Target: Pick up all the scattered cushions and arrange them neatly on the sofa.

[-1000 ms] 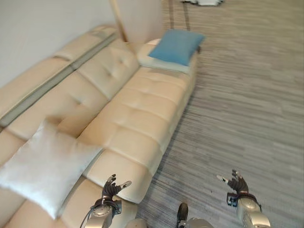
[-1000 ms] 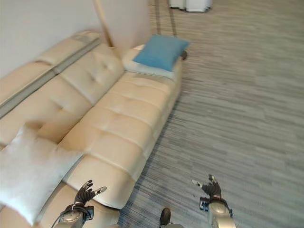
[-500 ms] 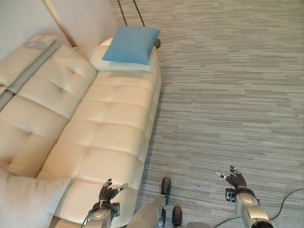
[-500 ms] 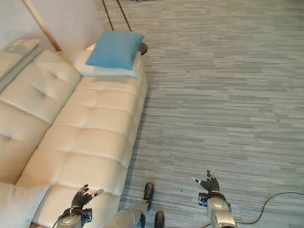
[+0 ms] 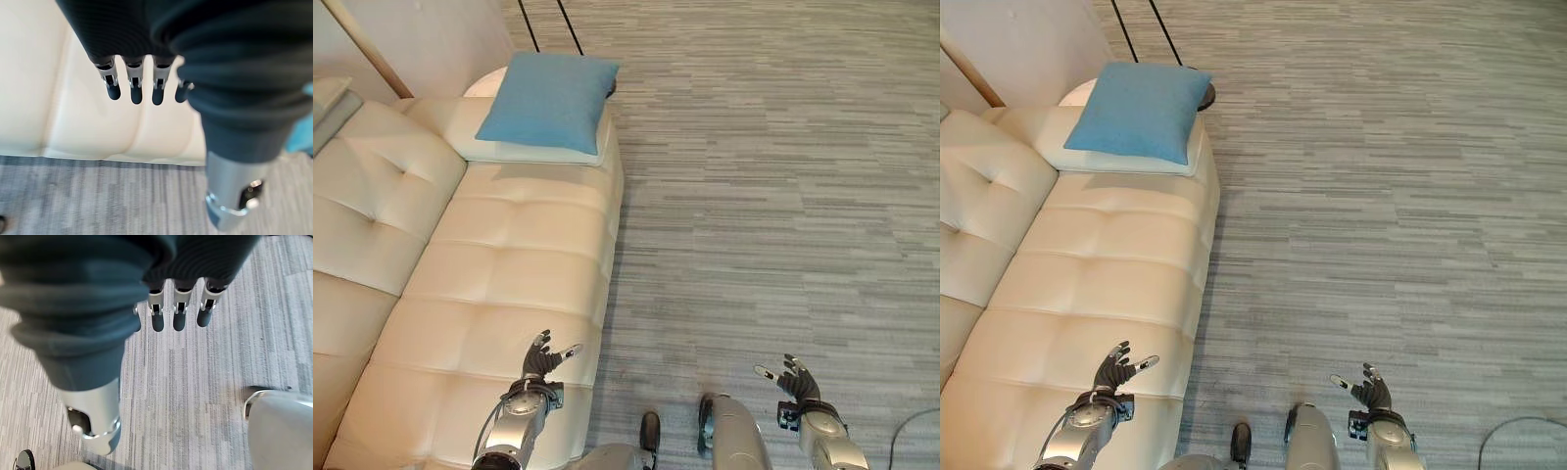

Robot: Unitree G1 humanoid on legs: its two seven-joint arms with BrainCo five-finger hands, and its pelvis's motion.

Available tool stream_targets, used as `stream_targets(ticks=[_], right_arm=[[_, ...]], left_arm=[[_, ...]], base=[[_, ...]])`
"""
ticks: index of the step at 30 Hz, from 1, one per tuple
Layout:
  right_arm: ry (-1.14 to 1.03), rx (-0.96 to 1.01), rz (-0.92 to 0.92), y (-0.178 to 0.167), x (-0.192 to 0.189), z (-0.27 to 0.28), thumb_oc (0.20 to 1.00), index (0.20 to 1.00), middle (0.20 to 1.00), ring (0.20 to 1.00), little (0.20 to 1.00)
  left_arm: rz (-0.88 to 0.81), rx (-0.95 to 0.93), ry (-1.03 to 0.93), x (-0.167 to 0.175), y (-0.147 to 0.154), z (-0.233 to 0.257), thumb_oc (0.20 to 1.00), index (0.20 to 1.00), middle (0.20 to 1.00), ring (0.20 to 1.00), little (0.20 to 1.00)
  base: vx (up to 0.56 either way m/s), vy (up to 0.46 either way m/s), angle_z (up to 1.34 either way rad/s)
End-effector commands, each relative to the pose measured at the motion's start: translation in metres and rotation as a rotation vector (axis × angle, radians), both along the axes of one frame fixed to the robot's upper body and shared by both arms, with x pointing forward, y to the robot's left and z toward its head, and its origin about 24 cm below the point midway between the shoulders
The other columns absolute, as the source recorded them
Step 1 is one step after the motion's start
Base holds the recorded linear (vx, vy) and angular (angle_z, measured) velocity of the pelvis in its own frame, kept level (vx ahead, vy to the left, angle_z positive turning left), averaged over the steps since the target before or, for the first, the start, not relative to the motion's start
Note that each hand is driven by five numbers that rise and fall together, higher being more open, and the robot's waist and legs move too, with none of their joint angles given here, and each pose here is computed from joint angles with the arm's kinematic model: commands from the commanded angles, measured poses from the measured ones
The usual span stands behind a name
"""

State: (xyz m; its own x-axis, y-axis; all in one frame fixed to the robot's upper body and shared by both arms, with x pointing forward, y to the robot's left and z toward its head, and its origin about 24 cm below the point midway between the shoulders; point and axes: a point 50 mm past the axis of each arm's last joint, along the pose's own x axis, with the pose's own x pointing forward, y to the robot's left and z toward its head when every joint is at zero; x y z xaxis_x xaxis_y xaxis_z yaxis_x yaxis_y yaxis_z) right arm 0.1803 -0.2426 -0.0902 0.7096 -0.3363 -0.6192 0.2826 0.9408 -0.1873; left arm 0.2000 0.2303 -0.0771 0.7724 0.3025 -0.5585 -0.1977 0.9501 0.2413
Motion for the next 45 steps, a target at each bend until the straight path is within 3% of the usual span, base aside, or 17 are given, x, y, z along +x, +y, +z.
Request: stream_targets(ticks=[1,5,16,31,39,45], right_arm=[[-0.054,-0.05,-0.06,-0.017,0.001,0.01,1.0,1.0,1.0,1.0,1.0],[-0.028,-0.05,-0.068,-0.021,-0.008,0.006,1.0,1.0,1.0,1.0,1.0],[-0.028,-0.057,-0.05,-0.026,-0.002,0.009,1.0,1.0,1.0,1.0,1.0],[0.018,-0.078,0.029,-0.017,-0.006,0.004,1.0,1.0,1.0,1.0,1.0],[-0.006,-0.034,0.078,0.003,0.005,0.003,1.0,1.0,1.0,1.0,1.0],[-0.007,-0.026,0.064,0.003,0.003,0.003,1.0,1.0,1.0,1.0,1.0]], left_arm=[[-0.011,0.037,-0.066,0.006,0.01,0.013,1.0,1.0,1.0,1.0,1.0],[-0.008,-0.006,-0.023,-0.008,0.003,0.002,1.0,1.0,1.0,1.0,1.0],[-0.043,-0.038,-0.032,-0.004,-0.005,0.004,1.0,1.0,1.0,1.0,1.0],[0.002,-0.035,0.063,-0.031,0.001,-0.013,1.0,1.0,1.0,1.0,1.0],[-0.167,0.128,0.035,-0.01,0.005,0.004,1.0,1.0,1.0,1.0,1.0],[-0.209,0.141,-0.005,0.002,-0.002,0.01,1.0,1.0,1.0,1.0,1.0]], base=[[0.87,-0.348,0.08],[0.73,-0.3,0.27],[0.32,-0.2,-0.09],[0.43,0.093,-0.06],[0.41,0.258,-0.17],[0.36,0.092,0.42]])
